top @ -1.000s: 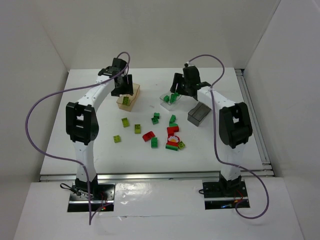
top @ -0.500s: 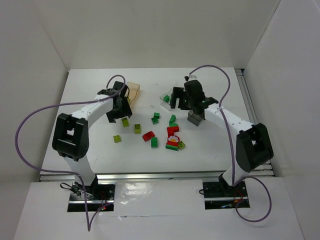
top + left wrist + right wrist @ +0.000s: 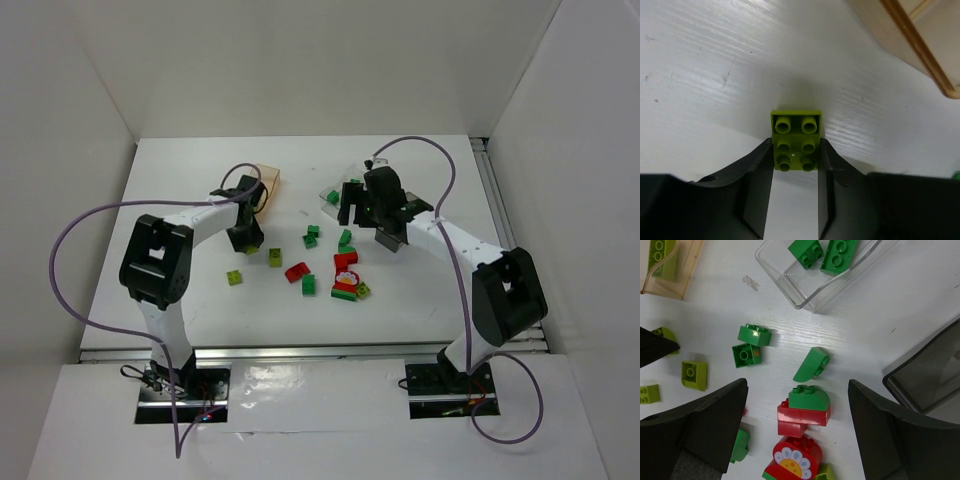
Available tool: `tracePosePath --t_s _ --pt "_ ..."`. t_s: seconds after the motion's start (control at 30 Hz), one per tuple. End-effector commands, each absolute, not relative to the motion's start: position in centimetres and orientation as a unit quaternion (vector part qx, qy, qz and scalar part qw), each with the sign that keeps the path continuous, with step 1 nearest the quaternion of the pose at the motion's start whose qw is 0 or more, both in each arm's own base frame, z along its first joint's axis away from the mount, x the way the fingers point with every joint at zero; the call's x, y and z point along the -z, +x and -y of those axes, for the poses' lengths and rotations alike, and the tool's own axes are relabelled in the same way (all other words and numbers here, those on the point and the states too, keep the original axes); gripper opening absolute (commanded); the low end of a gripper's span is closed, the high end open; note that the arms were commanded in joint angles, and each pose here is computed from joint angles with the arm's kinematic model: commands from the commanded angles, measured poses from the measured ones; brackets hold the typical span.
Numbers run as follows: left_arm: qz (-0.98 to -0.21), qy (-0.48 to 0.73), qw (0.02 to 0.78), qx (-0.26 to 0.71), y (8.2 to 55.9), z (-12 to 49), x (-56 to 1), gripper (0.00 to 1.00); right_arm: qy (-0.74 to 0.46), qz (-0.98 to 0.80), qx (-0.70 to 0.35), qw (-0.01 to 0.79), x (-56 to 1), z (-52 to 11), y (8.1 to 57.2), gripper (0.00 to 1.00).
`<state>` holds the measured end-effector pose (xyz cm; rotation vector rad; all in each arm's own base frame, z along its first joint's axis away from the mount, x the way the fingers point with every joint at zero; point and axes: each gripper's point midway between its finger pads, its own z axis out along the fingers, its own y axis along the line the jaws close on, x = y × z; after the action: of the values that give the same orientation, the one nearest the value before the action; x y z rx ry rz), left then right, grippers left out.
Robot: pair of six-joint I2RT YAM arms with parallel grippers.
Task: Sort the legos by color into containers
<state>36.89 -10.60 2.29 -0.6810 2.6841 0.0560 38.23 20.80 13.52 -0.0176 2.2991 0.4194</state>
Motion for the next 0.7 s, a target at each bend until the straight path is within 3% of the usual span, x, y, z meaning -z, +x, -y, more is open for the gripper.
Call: tracePosePath --t_s 0.0,0.07,0.17,0.37,0.53,0.6,0.67 --pt "-0.947 -0.242 0.211 -0.019 38.5 10.6 -3.3 0.42 -0.01 -0.899 -0.171 0.404 -15.0 -20.8 37.7 0.88" --pt "-0.948 -0.236 0.214 -0.025 38.5 10.4 -4.0 0.29 -0.01 -0.896 -0.173 0.408 -15.4 -20.8 37.7 0.88" --pt "-0.944 -0.218 0.245 -0.025 39.1 10.0 -7.3 0.19 -0.01 -0.894 -0.176 0.413 -15.9 -20.8 37.7 0.87" --pt "-0.933 -0.18 0.312 0.001 42.1 10.7 -13.5 0.19 -0.005 -0.891 -0.169 0.421 -16.3 -20.3 37.6 0.87" --pt "-0.937 -0.156 0.31 -0.019 46.2 11.4 -12.8 0.2 -0.003 -0.893 -0.163 0.419 -16.1 -20.1 37.5 0.87" --pt "-0.934 -0.162 0.318 -0.017 48.0 11.5 -13.7 0.23 -0.003 -0.896 -0.161 0.415 -15.9 -20.0 37.3 0.87" --pt "-0.936 -0.16 0.312 -0.017 49.2 11.5 -12.5 0.32 0.001 -0.898 -0.161 0.41 -15.8 -19.9 37.2 0.87"
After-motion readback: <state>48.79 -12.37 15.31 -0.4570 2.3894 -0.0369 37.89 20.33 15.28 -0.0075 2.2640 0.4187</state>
